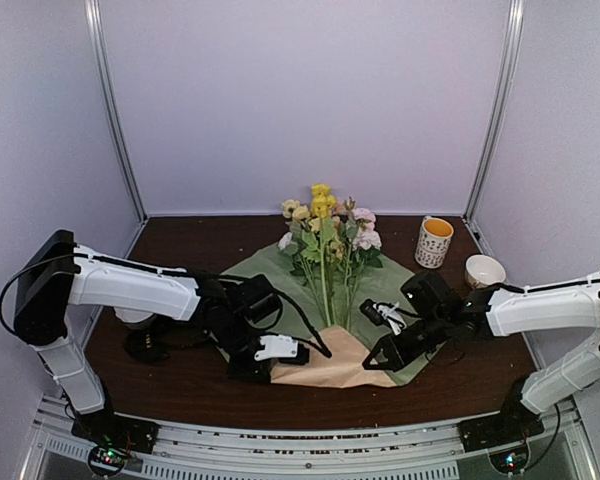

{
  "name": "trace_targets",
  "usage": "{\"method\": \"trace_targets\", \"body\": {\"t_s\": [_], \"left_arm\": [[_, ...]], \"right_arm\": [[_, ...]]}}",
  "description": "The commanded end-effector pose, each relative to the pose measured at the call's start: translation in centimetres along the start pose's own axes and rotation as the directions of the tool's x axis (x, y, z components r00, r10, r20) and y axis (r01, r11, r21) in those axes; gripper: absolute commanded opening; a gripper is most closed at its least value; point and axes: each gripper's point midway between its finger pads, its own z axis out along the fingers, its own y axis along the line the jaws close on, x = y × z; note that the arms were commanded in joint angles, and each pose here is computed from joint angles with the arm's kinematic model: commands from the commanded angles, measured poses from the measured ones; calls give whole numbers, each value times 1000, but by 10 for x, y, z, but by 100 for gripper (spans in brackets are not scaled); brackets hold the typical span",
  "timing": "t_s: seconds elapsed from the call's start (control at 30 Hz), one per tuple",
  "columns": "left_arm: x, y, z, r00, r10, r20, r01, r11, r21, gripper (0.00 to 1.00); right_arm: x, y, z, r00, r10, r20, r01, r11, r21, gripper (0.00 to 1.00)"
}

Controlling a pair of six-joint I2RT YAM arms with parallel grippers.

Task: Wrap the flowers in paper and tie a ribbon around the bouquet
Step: Fold the flattened wrapping paper at the center of the board.

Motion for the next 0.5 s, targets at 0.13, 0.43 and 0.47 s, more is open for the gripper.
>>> {"method": "trace_targets", "body": {"t_s": [0.13, 0.43, 0.47], "left_arm": [[17, -6, 4, 997, 3, -81, 0, 999, 47, 0], [-47, 5, -35, 971, -61, 232, 40, 995, 90, 45], [-54, 4, -36, 963, -74, 258, 48, 993, 109, 46]], "right_arm": [[-1, 1, 3, 998, -13, -66, 12, 1000, -24, 0], [-15, 5, 11, 997, -10, -77, 7, 999, -36, 0], [-16, 4, 12, 997, -8, -78, 5, 999, -32, 0]]}}
